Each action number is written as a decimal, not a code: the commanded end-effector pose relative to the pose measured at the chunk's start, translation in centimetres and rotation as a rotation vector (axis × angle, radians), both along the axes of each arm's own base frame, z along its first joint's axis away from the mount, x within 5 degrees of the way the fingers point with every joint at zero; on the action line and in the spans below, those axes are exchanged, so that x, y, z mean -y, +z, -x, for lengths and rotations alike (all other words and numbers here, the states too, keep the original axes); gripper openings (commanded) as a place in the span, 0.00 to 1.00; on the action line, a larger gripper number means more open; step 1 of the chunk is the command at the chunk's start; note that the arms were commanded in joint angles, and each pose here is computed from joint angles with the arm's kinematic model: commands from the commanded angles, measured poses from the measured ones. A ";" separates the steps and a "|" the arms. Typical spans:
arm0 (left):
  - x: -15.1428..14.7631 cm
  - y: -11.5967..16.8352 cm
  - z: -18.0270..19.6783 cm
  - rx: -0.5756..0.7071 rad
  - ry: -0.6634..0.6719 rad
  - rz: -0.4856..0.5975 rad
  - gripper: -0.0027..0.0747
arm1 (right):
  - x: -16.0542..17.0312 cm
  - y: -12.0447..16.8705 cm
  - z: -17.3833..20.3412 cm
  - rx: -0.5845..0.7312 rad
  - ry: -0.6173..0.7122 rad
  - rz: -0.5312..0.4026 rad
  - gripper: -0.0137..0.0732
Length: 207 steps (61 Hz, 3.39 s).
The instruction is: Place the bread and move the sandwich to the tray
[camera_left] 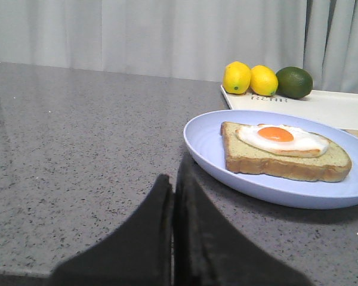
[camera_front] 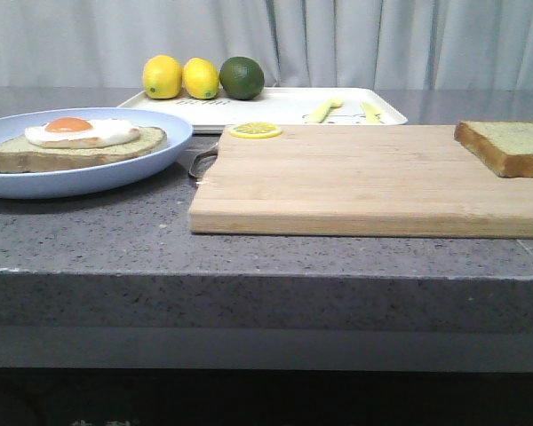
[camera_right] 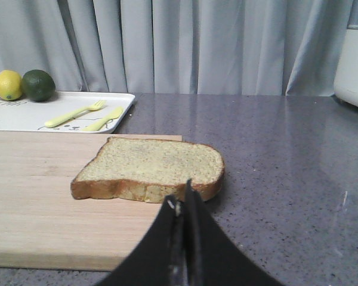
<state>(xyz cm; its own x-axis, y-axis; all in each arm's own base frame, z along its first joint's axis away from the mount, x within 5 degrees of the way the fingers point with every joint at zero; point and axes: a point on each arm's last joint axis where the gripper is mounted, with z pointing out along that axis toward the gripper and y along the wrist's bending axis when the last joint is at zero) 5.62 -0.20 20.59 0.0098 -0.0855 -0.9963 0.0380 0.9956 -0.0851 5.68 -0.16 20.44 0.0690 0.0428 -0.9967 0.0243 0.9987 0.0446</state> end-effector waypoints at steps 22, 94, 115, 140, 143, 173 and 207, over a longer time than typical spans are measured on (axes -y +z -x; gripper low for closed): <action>0.0 0.7 0.2 0.104 -0.004 0.014 0.01 | 0.0 1.1 0.3 0.115 -0.008 0.015 0.08; -0.2 16.7 4.2 0.120 0.002 0.021 0.01 | 0.0 13.1 3.0 -0.029 -0.013 0.033 0.08; 0.0 18.6 -0.2 -0.130 -0.004 -0.030 0.01 | 0.1 14.9 -0.8 -0.376 -0.010 0.021 0.08; 0.2 16.1 -3.3 -0.285 -0.010 -0.029 0.01 | 0.2 14.0 -2.8 -0.454 -0.009 0.020 0.08; 0.2 16.0 -3.5 -0.293 -0.010 -0.029 0.01 | 0.2 14.0 -2.8 -0.454 -0.009 0.020 0.09; 0.2 15.9 -3.8 -0.305 -0.010 -0.030 0.60 | 0.2 14.0 -2.8 -0.462 -0.008 0.019 0.73; 1.5 15.9 -3.6 -0.301 -0.148 -0.059 0.60 | -0.2 15.4 -5.3 -0.744 0.032 -0.043 0.72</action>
